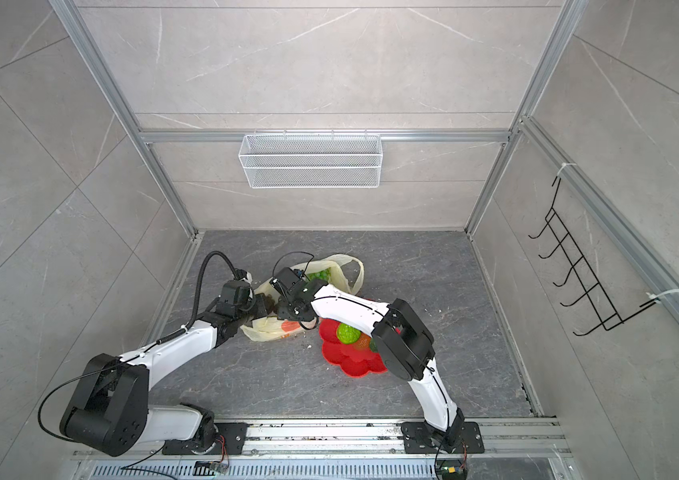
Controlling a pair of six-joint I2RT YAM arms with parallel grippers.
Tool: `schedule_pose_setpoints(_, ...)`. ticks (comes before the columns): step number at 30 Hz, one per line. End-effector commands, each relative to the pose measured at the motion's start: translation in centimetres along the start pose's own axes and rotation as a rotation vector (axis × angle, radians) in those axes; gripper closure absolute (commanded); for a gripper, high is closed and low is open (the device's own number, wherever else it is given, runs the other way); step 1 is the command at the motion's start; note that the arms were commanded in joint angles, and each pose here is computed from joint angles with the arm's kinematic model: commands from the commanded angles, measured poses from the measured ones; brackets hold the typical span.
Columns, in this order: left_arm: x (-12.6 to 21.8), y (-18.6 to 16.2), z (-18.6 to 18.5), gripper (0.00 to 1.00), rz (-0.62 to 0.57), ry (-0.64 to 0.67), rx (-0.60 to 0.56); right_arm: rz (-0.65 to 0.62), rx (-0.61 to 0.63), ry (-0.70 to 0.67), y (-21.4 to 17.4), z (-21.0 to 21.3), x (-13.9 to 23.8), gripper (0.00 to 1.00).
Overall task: Take the fake fruits out of the plastic bag
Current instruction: 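Move the right gripper into the bag and grasp the dark brown fruit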
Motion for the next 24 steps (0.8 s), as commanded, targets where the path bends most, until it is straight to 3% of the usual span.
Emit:
schedule_pose_setpoints(1, 0.2, -0.3, 0.5, 0.94, 0.001, 0.033, 0.025, 0.044, 0.025, -0.028, -1.6, -0.1, -0.6, 0.42)
schedule_pose_setpoints(11, -0.4, -1.2, 2.1, 0.92, 0.039, 0.061, 0.091, 0.067, 0.017, -0.055, -2.4, -0.8, -2.1, 0.41)
schedule_pose_setpoints(24, -1.1, -1.3, 2.3, 0.92, 0.068, 0.016, 0.09, 0.027, -0.051, 0.032, 0.8, -1.1, -1.5, 0.33)
Point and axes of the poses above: each gripper's point midway between its finger pads, its own x axis back along the fingers, its own z axis along the line the jaws close on, y = z × x, the point moved 10 cm from there along x, back along the fingers, and after that the axes turned 1 degree about -x, right-handed, at the moved point
